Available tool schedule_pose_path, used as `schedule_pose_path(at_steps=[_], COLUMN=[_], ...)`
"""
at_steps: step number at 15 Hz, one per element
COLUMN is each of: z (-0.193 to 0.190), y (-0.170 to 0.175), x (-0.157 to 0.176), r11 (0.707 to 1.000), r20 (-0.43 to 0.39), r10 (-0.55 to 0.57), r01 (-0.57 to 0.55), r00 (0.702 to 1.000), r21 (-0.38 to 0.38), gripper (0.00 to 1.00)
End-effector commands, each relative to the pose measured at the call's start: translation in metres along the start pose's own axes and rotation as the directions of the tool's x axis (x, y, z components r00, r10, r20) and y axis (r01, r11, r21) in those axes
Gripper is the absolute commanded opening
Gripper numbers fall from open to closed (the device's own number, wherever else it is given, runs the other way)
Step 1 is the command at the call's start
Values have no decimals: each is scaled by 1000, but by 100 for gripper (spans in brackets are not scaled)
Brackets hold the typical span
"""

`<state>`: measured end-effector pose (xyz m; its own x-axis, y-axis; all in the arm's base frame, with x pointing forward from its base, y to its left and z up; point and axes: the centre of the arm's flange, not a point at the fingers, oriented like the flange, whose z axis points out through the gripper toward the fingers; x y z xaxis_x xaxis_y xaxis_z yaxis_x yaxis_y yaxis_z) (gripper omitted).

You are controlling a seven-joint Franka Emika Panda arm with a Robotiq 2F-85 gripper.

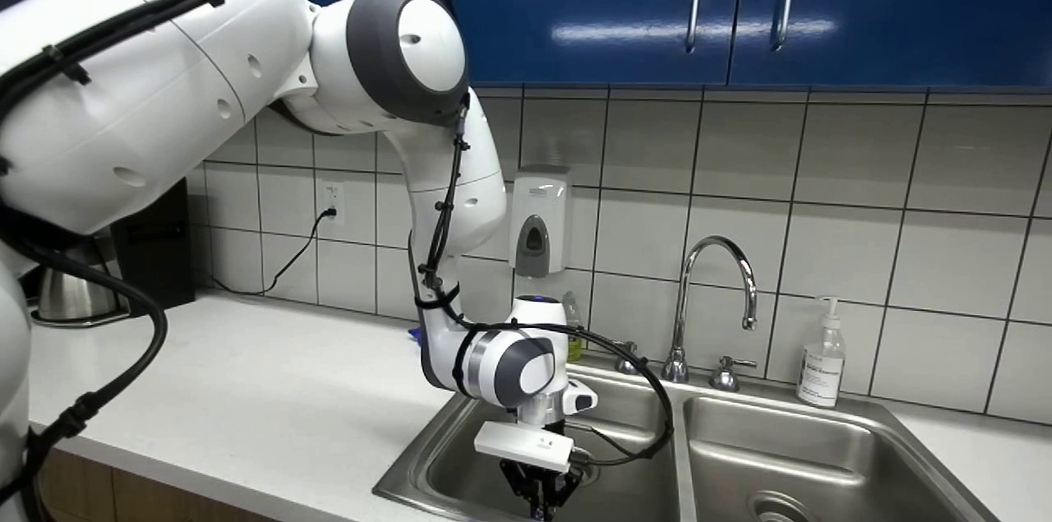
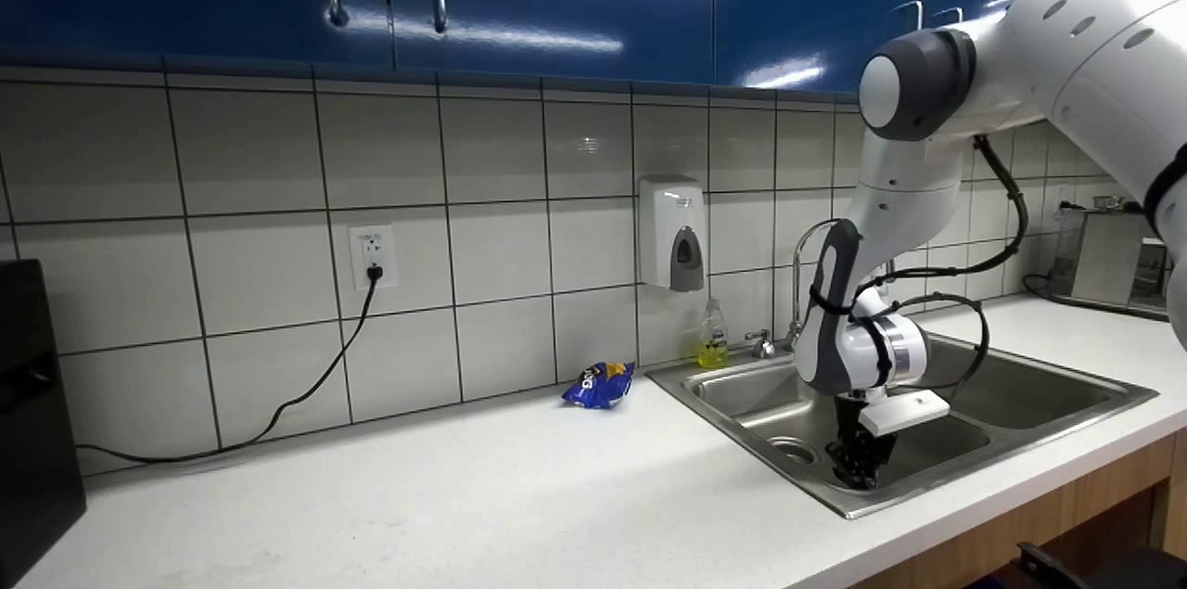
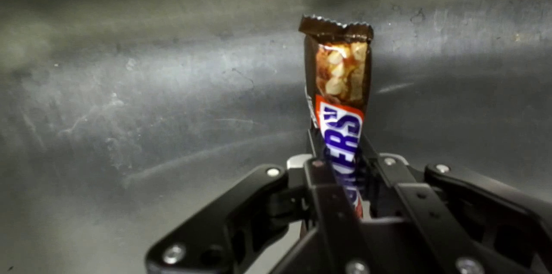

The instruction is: Put the brown packet in the sink on the left.

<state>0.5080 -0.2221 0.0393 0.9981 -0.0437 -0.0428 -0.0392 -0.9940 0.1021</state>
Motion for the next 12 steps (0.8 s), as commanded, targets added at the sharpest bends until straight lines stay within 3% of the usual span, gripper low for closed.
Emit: schedule_pose_path(at_steps=[1,7,8,9,10,12], z=[4,9,9,10,10,8], y=[5,6,6,6,6,6], x=[6,5,5,5,5,6], r11=[1000,1000,1000,1000,999,999], r20=[-13,-6,-2,-2,-2,-5], r10=[15,22,24,24,26,30], r01=[-15,-22,-24,-24,-26,-31], r00=[1000,1000,1000,1000,1000,1000], r21=[-11,-16,-19,-18,-19,-19], gripper=[5,5,14,43,43,55])
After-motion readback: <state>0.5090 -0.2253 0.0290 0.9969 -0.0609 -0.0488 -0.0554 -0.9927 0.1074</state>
